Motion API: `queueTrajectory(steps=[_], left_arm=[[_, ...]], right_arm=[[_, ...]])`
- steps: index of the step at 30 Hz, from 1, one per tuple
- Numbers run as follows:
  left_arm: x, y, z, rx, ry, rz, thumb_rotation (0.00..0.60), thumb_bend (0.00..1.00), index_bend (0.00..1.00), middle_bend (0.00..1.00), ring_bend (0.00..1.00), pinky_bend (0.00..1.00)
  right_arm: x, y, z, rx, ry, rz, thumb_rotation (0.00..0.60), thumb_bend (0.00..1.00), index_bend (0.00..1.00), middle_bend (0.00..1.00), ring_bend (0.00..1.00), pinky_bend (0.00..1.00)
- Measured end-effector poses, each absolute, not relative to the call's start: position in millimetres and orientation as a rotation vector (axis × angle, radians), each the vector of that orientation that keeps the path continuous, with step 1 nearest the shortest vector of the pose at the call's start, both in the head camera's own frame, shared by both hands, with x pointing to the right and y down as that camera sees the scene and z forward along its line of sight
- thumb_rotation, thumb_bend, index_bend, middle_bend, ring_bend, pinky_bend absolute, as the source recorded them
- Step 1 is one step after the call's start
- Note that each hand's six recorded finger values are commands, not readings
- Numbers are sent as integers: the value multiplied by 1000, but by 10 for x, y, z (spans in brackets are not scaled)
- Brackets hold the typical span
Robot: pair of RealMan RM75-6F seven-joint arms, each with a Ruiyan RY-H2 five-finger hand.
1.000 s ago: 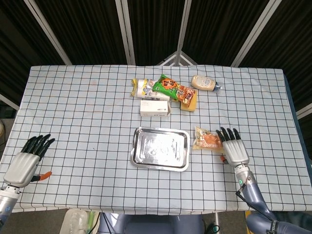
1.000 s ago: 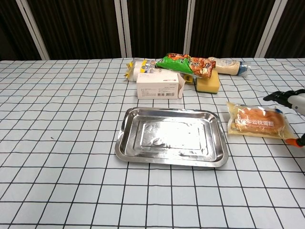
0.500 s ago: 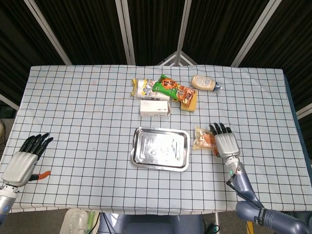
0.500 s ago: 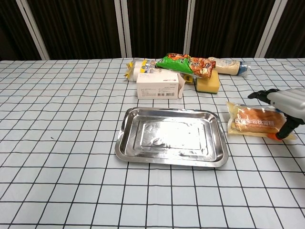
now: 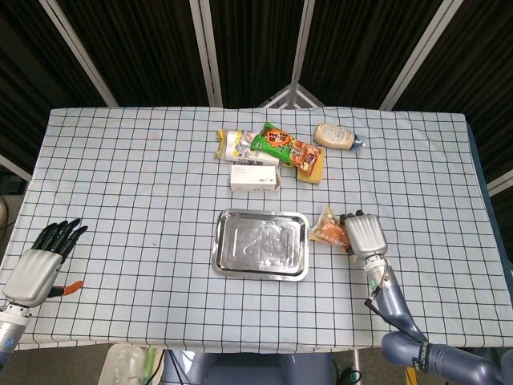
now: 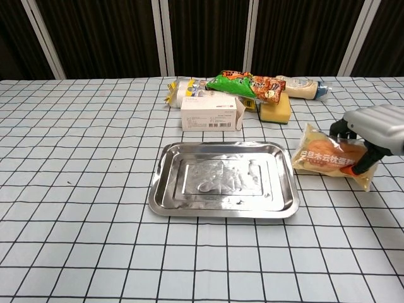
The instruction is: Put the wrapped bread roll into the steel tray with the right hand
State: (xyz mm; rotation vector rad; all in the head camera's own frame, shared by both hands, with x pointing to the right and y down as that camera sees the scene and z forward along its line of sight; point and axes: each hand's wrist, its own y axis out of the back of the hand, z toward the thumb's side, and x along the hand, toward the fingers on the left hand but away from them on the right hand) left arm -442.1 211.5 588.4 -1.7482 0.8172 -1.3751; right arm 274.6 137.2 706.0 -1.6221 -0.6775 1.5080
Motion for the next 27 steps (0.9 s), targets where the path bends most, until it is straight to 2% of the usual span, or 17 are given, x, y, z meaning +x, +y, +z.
queueTrajectory(steps=[19,27], left_arm=[[-4446,2096,5860,-1753,830,-1368,600,63,0,0,0,0],[-4410,2110,5869,-1760,818,-1361,600,64,0,0,0,0]], right_arm=[[1516,1268,6396,-1528,-546,1249,600,330,532,523,392,580],[1055,1344,6415,-1608,-556,1226,600,329,533,523,392,580]])
